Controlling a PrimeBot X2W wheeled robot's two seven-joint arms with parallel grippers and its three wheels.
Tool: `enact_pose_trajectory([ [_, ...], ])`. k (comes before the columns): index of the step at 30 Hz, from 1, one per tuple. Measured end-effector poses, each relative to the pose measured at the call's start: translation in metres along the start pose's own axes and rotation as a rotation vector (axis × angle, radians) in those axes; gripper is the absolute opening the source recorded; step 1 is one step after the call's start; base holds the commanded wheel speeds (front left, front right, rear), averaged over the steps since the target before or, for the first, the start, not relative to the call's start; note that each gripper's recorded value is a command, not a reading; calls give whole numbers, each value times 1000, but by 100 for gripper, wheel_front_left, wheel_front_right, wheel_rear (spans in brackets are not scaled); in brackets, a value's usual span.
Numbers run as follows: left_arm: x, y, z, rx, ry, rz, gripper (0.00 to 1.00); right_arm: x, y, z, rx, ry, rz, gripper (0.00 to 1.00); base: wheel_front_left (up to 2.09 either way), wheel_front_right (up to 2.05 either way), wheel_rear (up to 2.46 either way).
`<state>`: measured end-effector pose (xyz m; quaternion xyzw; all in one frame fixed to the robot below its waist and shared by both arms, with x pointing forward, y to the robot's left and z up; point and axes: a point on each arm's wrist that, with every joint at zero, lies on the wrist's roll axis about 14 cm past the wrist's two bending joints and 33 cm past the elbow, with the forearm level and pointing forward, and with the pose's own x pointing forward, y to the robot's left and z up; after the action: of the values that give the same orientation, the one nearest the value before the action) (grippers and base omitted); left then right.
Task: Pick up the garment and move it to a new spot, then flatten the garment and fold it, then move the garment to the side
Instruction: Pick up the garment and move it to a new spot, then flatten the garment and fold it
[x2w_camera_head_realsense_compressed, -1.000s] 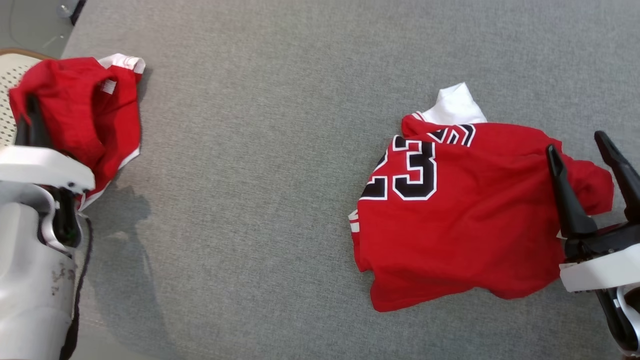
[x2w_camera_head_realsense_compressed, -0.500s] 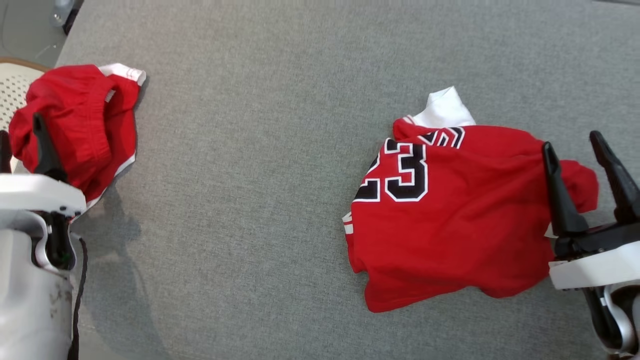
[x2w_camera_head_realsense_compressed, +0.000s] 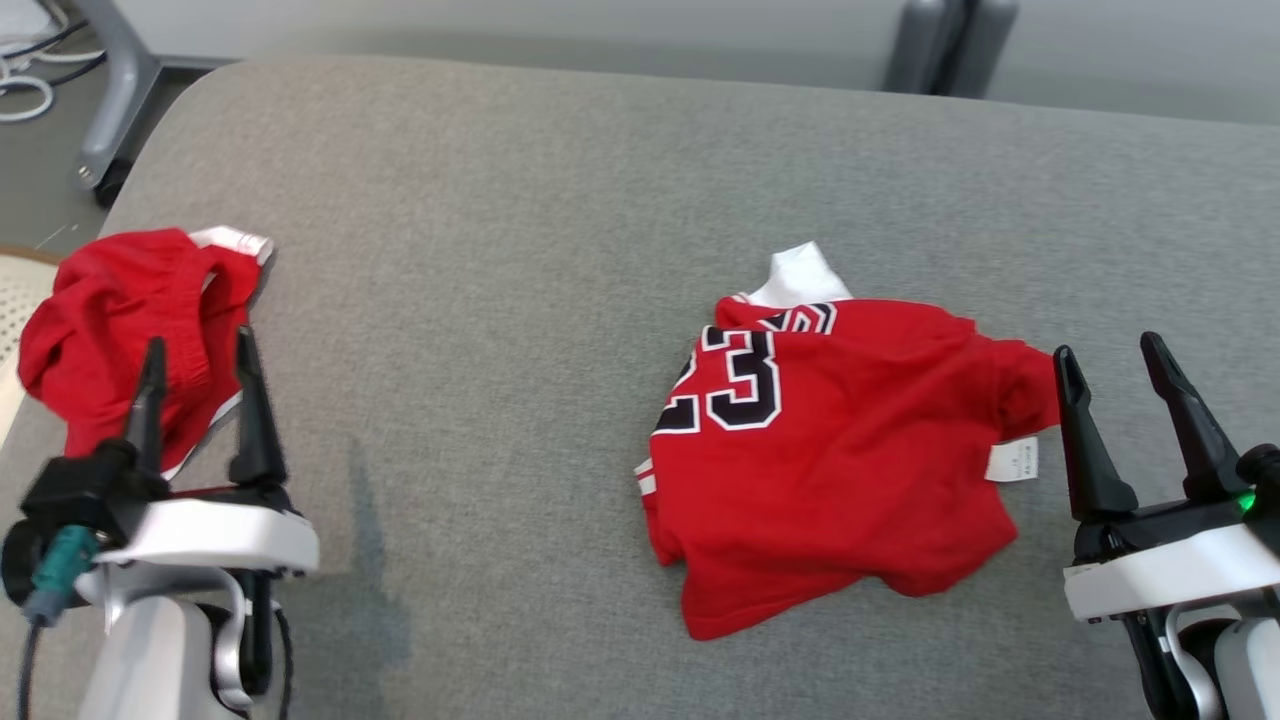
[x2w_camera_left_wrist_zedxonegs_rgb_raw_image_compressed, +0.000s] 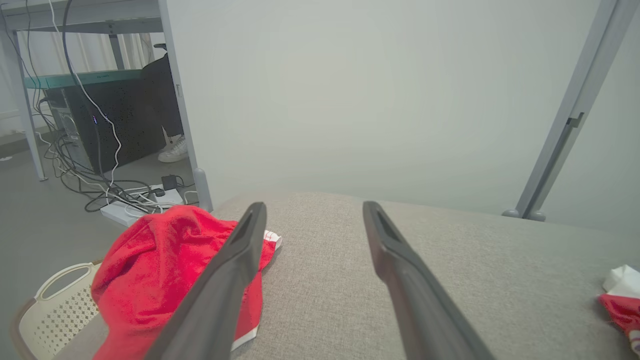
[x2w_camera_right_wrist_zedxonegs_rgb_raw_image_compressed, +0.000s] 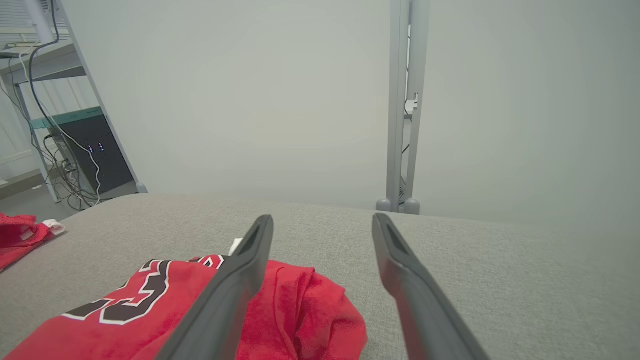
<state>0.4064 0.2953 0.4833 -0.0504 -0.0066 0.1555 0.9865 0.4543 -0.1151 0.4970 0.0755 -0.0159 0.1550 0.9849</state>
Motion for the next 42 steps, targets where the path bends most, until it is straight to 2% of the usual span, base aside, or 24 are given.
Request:
enact_pose_trajectory([
  [8,-26,-72,10,14,-10,-197,100,-32,-17,9,-7,-11,-80,100,0,0,0],
  [17,-56,-104,11,-2,22,-289,100,-72,-34,18,-9,-23,-173,100,0,0,0],
  [29,-89,-96,15,35,41,-311,100,-111,-34,29,-15,-42,-210,100,0,0,0],
  [42,-92,-95,11,46,62,-320,100,-113,-31,33,-20,-40,-209,100,0,0,0],
])
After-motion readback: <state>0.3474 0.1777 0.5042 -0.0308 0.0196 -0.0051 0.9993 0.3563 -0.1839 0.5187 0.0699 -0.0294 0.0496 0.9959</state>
